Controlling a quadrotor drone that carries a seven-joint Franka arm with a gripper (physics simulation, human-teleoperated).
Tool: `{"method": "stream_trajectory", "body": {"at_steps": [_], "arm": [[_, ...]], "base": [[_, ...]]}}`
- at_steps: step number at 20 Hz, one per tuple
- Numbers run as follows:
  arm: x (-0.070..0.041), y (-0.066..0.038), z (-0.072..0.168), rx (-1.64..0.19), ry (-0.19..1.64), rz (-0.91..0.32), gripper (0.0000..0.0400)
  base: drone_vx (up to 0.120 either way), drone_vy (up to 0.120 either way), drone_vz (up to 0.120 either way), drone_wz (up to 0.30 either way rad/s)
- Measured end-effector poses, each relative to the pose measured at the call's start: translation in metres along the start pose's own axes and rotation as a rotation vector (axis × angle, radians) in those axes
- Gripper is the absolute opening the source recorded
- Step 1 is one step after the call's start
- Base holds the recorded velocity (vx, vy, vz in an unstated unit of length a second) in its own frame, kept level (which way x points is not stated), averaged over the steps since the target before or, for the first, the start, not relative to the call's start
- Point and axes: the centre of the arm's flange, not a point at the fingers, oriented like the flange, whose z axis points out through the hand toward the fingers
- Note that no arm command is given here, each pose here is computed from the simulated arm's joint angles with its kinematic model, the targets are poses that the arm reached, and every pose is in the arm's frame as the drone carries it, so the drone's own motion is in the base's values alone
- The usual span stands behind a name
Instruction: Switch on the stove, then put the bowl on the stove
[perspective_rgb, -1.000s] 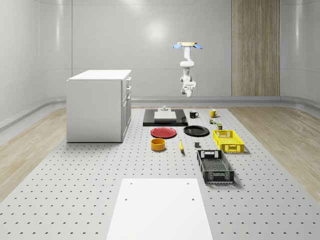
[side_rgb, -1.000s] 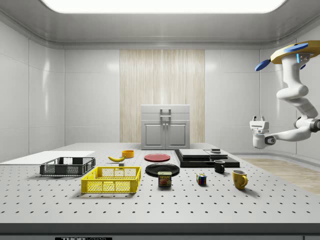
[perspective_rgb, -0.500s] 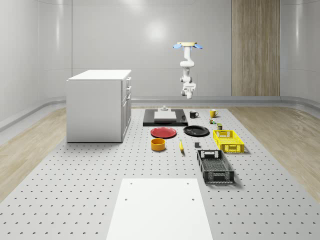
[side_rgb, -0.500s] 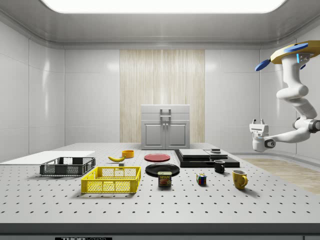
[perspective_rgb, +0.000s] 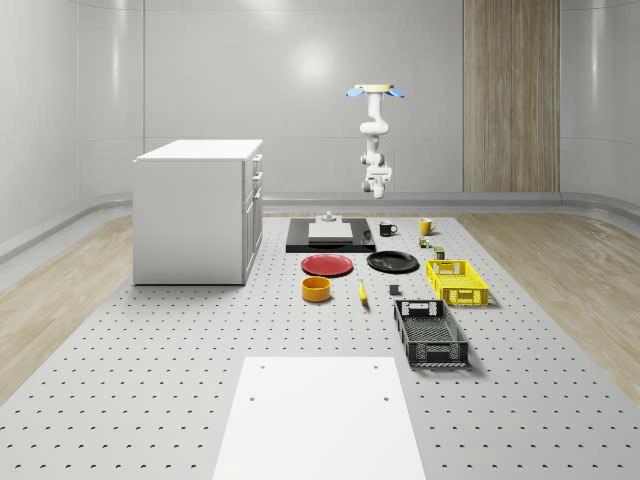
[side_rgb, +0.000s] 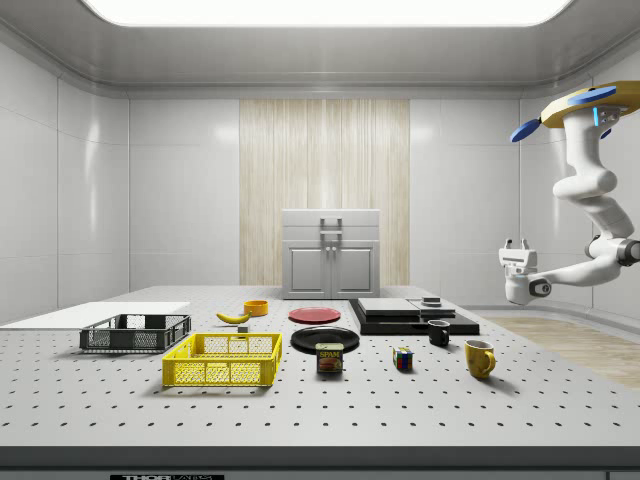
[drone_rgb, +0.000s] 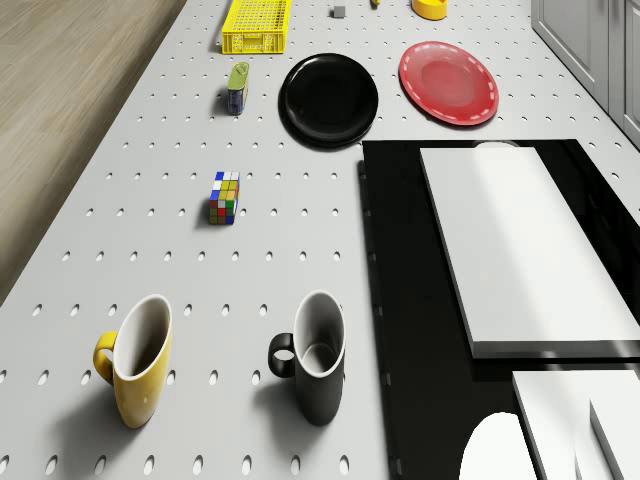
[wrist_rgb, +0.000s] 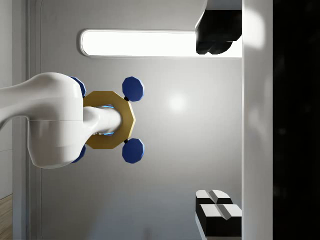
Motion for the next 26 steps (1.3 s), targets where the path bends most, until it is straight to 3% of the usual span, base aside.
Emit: {"method": "stream_trajectory", "body": {"at_steps": [5,8,26], "arm": [[-0.0003,0.0002,-0.0002,0.002,0.003,0.0,0.04],[-0.0005,0.0003,-0.0003,0.003,0.005,0.0,0.04],[-0.0046,-0.0019,-0.0002,-0.019,0.047,0.0,0.04]], "base": [[0.0,-0.008,0.0,0.0],[0.0,-0.12,0.0,0.0],[0.12,-0.12,0.0,0.0]]}}
